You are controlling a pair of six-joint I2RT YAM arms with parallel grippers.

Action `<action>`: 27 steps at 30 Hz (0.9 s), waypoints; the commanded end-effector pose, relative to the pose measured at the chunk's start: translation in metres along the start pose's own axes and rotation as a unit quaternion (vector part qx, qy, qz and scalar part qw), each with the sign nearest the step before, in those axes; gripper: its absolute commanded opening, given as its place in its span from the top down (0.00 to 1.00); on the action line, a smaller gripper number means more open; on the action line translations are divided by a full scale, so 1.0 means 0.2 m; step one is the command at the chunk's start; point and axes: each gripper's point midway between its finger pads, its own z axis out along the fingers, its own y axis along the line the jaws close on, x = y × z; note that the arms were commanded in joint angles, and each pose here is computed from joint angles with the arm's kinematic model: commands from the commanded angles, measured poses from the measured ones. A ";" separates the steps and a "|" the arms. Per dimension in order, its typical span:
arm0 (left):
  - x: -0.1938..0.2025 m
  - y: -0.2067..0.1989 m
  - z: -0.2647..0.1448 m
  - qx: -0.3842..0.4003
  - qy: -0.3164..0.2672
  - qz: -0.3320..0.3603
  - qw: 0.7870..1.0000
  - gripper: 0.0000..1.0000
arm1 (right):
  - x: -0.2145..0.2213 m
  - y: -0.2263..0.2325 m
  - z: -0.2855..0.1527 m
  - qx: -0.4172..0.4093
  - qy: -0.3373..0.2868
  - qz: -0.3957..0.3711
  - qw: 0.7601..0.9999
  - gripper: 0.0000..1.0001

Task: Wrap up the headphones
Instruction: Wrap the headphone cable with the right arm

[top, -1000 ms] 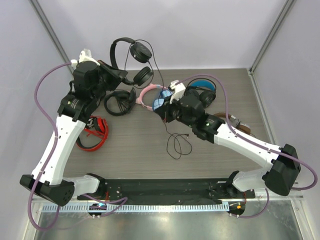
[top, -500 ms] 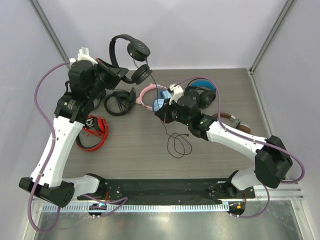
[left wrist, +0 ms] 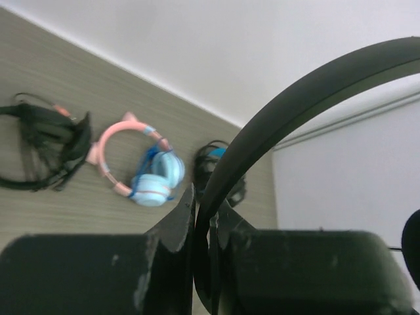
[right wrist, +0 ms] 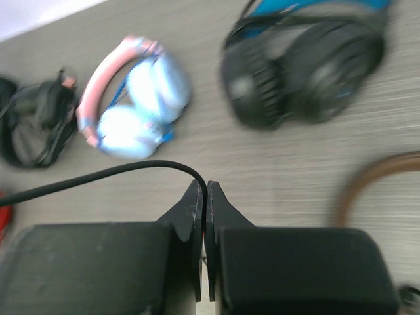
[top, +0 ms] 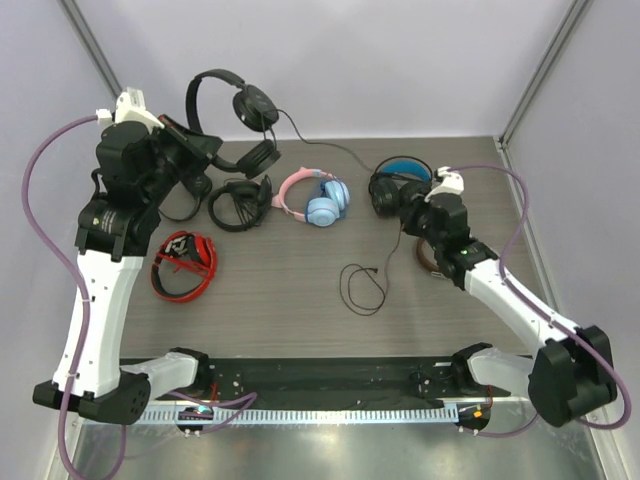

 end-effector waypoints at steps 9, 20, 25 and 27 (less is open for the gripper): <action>-0.16 0.15 -0.07 -0.081 -0.049 0.145 0.985 1.00 | 0.03 -0.05 -0.15 -0.005 0.061 -0.108 0.992 0.33; -0.02 0.23 0.03 -0.076 -0.026 0.107 0.991 1.00 | -0.57 0.59 -0.48 -0.183 -0.063 -0.076 0.978 0.00; 0.03 0.28 0.05 -0.088 -0.016 0.103 0.991 1.00 | -0.82 0.98 -0.59 -0.219 -0.119 -0.099 0.963 0.01; 0.03 0.28 0.04 -0.090 -0.016 0.107 0.990 1.00 | -0.86 1.16 -0.67 -0.244 -0.118 -0.126 0.954 0.03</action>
